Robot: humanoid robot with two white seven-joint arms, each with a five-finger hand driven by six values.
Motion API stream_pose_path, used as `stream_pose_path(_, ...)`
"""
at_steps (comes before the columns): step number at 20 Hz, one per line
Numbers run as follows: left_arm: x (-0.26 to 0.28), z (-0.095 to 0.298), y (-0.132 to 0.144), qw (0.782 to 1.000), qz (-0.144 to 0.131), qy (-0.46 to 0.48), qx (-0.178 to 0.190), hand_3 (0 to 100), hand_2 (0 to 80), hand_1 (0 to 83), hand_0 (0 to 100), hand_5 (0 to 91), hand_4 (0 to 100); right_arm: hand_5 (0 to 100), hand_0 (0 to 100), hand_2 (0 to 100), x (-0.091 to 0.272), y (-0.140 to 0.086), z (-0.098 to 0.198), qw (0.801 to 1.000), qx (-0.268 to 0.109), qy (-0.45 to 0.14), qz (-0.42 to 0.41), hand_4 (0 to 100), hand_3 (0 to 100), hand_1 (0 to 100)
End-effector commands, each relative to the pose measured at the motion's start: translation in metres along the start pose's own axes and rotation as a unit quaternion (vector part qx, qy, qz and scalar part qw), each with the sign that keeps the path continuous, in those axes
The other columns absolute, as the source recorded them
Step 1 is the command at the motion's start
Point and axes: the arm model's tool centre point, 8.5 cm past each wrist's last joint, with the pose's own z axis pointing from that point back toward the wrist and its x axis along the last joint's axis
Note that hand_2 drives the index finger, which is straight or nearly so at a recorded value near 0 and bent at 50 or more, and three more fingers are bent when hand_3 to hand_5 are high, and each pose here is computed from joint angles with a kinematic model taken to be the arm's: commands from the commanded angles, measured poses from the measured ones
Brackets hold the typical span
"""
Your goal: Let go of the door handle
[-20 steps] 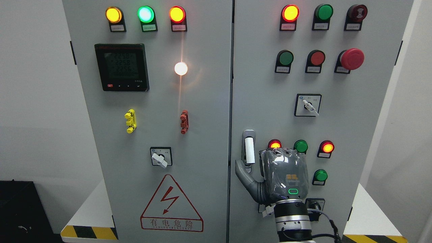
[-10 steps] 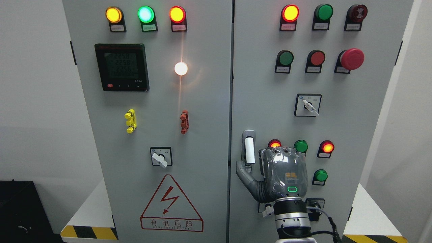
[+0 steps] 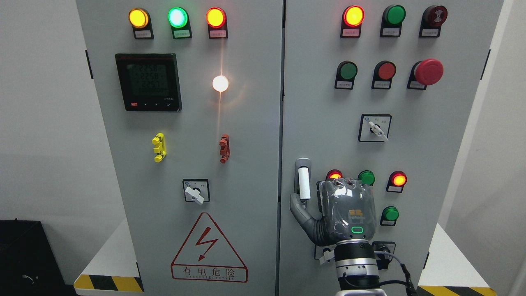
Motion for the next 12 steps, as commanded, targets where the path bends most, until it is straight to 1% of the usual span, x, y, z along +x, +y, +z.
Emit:
stream_pose_path(1, -0.0107, 0.0010, -0.0001, 1.000, 0.001, 0.008, 0.000, 0, 0.0, 55.6, 12, 0.0, 0, 100, 37, 100, -0.0015, 0.0015, 0.0002, 1.000, 0.001, 0.006, 0.000, 100, 100, 23)
stream_pose_path(6, -0.0107, 0.0010, -0.0001, 1.000, 0.001, 0.008, 0.000, 0, 0.0, 55.6, 12, 0.0, 0, 100, 38, 100, -0.0015, 0.0015, 0.0002, 1.000, 0.001, 0.006, 0.000, 100, 100, 25)
stream_pose_path(12, -0.0107, 0.0010, -0.0001, 1.000, 0.000, 0.008, 0.000, 0, 0.0, 55.6, 12, 0.0, 0, 100, 39, 100, -0.0016, 0.0012, 0.0006, 1.000, 0.000, 0.006, 0.001, 100, 100, 26)
